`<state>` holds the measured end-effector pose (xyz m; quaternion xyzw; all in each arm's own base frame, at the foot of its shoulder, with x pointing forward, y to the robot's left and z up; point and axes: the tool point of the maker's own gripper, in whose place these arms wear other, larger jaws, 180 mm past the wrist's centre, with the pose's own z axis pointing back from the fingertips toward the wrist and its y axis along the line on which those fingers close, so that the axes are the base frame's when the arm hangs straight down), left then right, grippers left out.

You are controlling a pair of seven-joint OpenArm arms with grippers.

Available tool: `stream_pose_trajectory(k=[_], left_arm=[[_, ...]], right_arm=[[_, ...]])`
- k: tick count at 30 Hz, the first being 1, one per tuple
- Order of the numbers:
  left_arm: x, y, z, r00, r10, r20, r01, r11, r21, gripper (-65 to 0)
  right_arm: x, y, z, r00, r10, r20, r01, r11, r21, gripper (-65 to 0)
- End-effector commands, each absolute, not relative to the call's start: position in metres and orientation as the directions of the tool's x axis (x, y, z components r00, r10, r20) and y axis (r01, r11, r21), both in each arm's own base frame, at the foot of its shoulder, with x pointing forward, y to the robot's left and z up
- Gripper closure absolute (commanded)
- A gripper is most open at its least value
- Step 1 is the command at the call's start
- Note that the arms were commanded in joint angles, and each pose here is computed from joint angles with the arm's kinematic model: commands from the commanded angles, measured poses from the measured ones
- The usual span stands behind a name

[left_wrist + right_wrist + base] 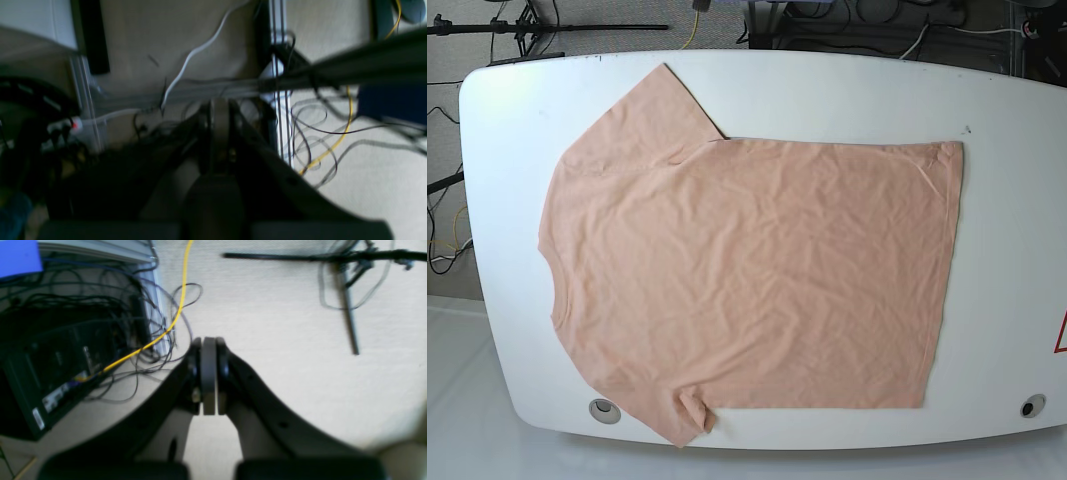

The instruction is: Fold the T-shirt properly

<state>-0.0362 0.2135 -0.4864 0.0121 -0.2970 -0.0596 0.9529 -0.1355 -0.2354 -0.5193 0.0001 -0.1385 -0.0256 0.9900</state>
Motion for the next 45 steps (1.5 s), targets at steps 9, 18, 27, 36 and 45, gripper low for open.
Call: stream_pose_trajectory(k=[9, 18, 27, 36, 45], left_arm=[[-0.017, 0.236, -0.436, 0.749, -0.126, 0.65, 0.079, 0.992, 0.102, 0.0], [0.008, 0.249, -0.404, 0.712, -0.113, 0.692, 0.049, 0.992, 0.112, 0.0], [0.045, 0.25, -0.361, 0.633, -0.152, 0.759, 0.08, 0.988, 0.131, 0.0], [0.066, 0.235, -0.336, 0.566, -0.173, 0.806, 0.142, 0.984, 0.111, 0.0], [0.088, 0.238, -0.319, 0.519, -0.196, 0.832, 0.158, 0.979, 0.132, 0.0]], right_arm=[[-0.115, -0.251, -0.471, 0.927, -0.025, 0.374, 0.031, 0.999, -0.01, 0.0], [-0.082, -0.263, -0.444, 0.901, 0.023, 0.434, -0.001, 0.999, -0.05, 0.0], [-0.04, -0.279, -0.41, 0.863, 0.045, 0.503, -0.01, 0.997, -0.072, 0.0], [0.007, -0.268, -0.372, 0.784, 0.101, 0.612, -0.058, 0.994, -0.09, 0.0], [0.054, -0.262, -0.333, 0.673, 0.168, 0.721, -0.096, 0.986, -0.14, 0.0]])
